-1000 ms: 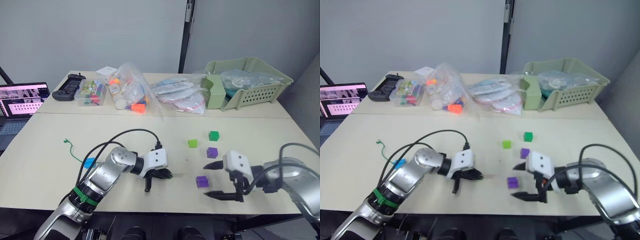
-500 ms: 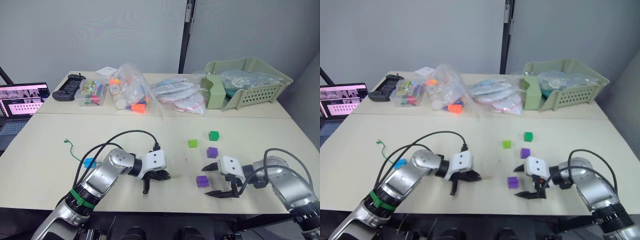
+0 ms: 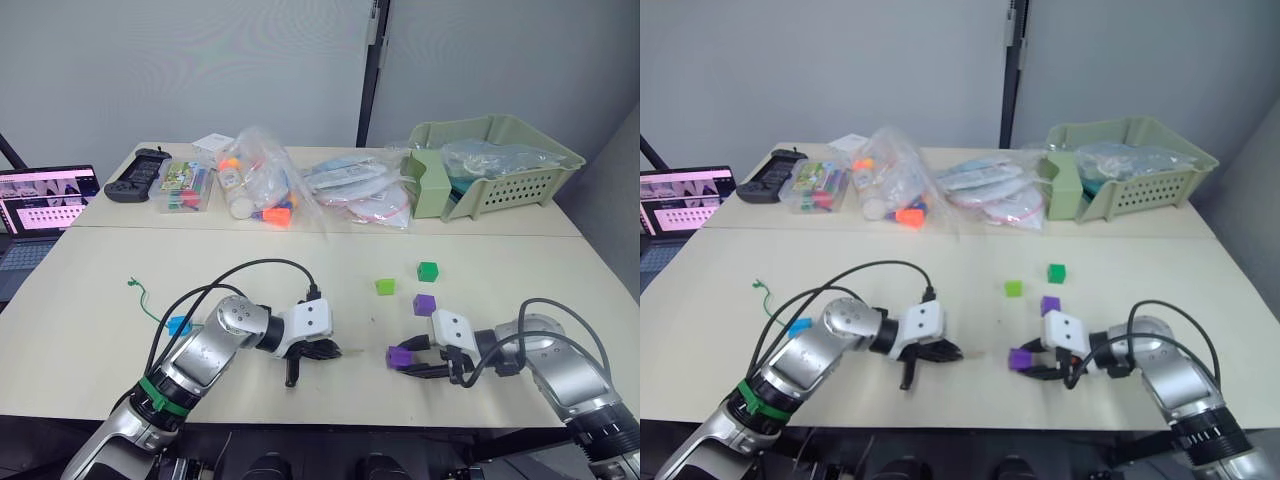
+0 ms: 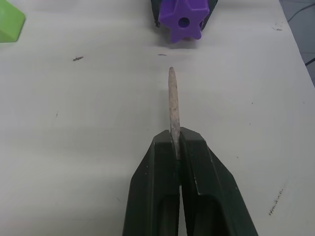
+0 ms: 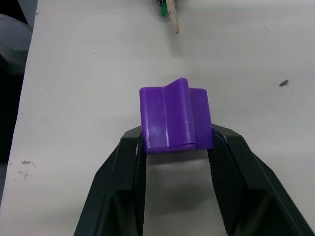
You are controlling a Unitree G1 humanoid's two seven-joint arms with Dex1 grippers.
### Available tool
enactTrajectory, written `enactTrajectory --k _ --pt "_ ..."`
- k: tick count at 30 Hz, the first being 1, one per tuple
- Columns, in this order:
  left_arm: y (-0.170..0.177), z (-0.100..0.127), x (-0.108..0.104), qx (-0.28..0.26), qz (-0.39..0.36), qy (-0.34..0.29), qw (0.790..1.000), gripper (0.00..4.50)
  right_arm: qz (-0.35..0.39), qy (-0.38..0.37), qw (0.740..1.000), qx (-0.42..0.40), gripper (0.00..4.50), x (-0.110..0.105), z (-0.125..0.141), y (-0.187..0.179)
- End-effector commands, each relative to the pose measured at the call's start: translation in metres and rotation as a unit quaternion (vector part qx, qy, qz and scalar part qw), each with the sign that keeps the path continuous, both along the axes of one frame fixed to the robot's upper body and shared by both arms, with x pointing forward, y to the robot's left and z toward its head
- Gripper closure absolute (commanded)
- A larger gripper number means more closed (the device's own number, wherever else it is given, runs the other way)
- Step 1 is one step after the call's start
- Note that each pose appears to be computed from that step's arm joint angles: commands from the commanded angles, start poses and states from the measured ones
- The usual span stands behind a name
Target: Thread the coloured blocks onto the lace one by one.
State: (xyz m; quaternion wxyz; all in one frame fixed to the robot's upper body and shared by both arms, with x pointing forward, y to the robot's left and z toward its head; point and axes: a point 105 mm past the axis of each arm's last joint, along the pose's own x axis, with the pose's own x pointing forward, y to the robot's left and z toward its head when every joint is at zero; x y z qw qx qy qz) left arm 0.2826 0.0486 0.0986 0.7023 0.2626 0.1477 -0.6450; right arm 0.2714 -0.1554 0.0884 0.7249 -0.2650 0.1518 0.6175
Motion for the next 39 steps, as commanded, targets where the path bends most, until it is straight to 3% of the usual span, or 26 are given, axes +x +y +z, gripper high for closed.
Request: enactTrajectory --k 1,12,39 --pt "-0.010 0.017 -0.001 -0.010 -0.016 -0.010 1.000 4.50 -0.001 -0.018 1.000 0.001 3.18 0.003 0.012 0.013" --pt "-0.004 0.016 -0.005 0.059 -0.014 0.024 0.998 4.50 -0.009 -0.037 0.999 -0.039 3.18 0.013 0.010 0.029" --pt "-0.011 0.019 -0.001 0.061 -0.005 0.011 0.998 4.50 0.004 -0.037 0.998 -0.056 3.18 0.008 0.010 0.036"
